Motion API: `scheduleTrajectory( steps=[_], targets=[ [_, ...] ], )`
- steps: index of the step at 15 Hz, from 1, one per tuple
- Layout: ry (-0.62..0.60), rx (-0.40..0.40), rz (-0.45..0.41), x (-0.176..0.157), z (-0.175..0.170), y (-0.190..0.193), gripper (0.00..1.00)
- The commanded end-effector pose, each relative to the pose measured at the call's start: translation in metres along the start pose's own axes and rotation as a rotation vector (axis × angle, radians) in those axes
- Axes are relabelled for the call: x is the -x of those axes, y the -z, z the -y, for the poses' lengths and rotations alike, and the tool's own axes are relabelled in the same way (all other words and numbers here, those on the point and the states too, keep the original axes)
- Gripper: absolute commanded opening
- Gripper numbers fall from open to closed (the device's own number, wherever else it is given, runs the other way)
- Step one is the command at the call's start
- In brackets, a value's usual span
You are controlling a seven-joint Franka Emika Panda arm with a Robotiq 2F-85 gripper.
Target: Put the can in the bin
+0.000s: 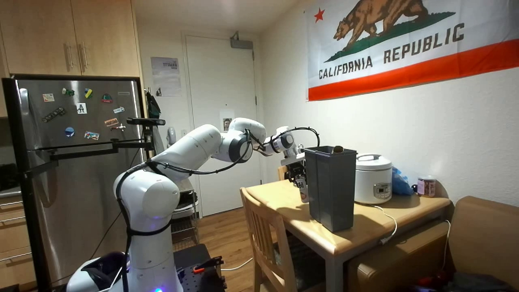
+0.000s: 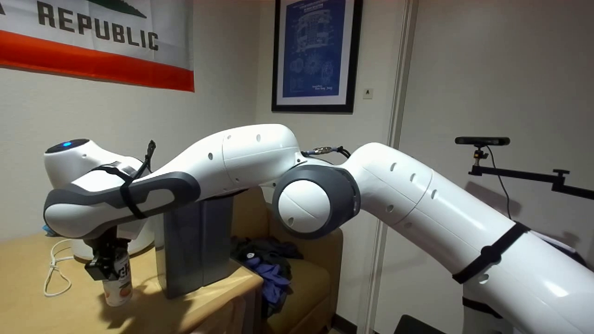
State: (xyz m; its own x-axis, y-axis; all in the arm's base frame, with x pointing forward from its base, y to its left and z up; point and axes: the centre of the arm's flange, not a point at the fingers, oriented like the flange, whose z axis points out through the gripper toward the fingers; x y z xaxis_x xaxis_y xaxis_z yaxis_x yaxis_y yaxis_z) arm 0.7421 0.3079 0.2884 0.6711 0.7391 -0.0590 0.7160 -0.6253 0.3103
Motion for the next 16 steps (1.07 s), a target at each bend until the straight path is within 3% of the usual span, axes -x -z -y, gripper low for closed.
scheduleTrajectory(
  steps=[1, 10, 16],
  targets=[
    [0.021, -0.004, -0.012, 0.004, -0.011, 0.059, 0.29],
    [-0.016, 0.079, -0.065, 0.038, -0.044, 0.188, 0.29],
    [-0.064, 0.101, -0.092, 0.065, -0.074, 0.234, 0.29]
  ],
)
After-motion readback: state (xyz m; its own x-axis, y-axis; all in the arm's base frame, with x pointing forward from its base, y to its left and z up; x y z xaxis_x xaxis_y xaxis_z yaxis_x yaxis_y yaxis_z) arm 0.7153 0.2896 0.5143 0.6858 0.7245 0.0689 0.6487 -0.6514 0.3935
